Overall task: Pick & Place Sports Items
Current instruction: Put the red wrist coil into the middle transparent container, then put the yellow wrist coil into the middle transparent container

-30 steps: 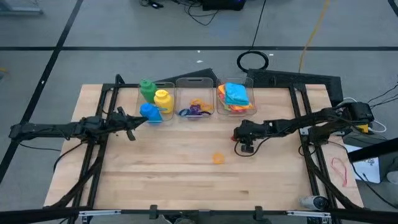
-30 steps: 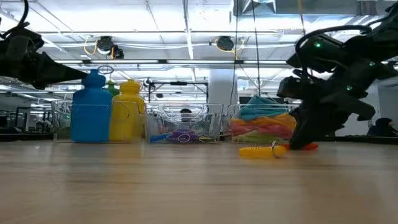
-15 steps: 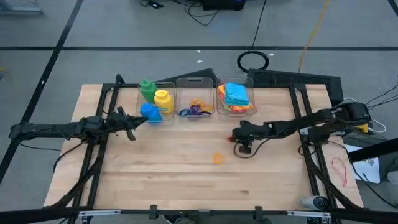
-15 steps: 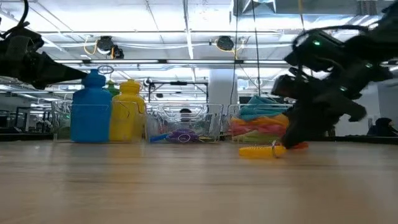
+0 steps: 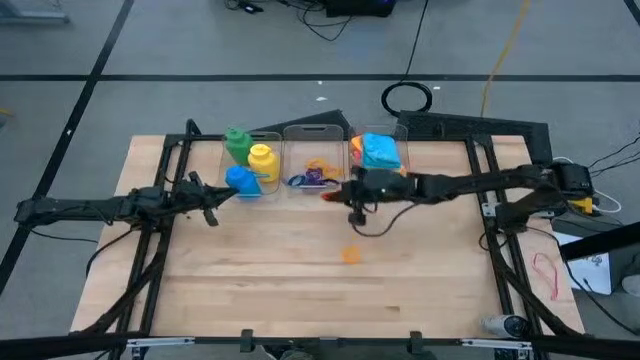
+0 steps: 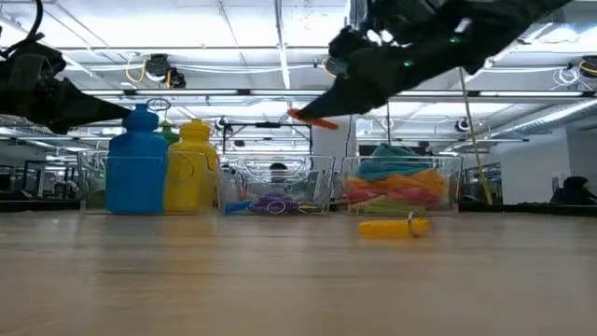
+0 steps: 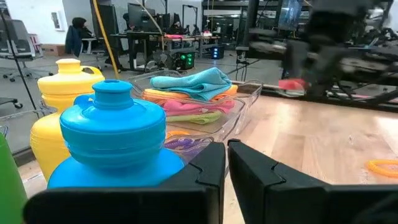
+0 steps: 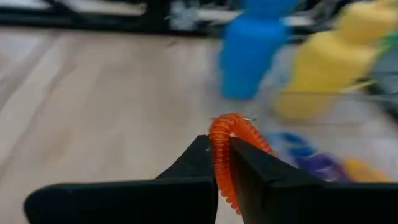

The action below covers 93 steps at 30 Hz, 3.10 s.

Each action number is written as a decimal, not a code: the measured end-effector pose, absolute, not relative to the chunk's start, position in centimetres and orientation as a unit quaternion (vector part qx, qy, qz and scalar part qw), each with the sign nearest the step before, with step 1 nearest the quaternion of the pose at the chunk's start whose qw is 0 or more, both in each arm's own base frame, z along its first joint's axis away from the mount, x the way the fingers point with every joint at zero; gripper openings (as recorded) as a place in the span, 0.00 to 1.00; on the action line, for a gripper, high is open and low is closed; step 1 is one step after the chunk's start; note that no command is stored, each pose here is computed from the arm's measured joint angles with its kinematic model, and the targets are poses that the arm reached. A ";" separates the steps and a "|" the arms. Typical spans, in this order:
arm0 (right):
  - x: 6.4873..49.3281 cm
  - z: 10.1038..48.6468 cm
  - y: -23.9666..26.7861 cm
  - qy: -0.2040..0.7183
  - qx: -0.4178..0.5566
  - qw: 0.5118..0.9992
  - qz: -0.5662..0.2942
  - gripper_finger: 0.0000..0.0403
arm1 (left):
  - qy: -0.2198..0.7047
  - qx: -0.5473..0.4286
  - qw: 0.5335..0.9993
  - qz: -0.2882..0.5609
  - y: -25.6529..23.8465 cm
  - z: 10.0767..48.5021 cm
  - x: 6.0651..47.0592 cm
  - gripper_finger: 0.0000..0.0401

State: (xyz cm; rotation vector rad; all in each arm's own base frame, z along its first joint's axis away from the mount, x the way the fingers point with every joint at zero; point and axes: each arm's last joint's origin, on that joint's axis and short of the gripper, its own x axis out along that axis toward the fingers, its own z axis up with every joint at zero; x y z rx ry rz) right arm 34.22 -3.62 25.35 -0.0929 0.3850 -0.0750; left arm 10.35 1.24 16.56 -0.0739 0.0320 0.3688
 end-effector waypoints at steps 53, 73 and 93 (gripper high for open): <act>35.7 23.1 0.5 0.218 -0.040 0.974 0.041 0.66 | 0.016 -0.037 0.982 0.183 1.2 16.6 10.4 0.05; 33.1 13.3 6.4 0.372 -0.057 0.924 0.072 0.51 | 0.016 -0.037 0.982 0.183 1.2 16.6 10.4 0.05; 32.3 11.5 3.7 0.425 -0.045 0.903 0.044 0.02 | 0.016 -0.037 0.982 0.183 1.2 16.6 10.4 0.05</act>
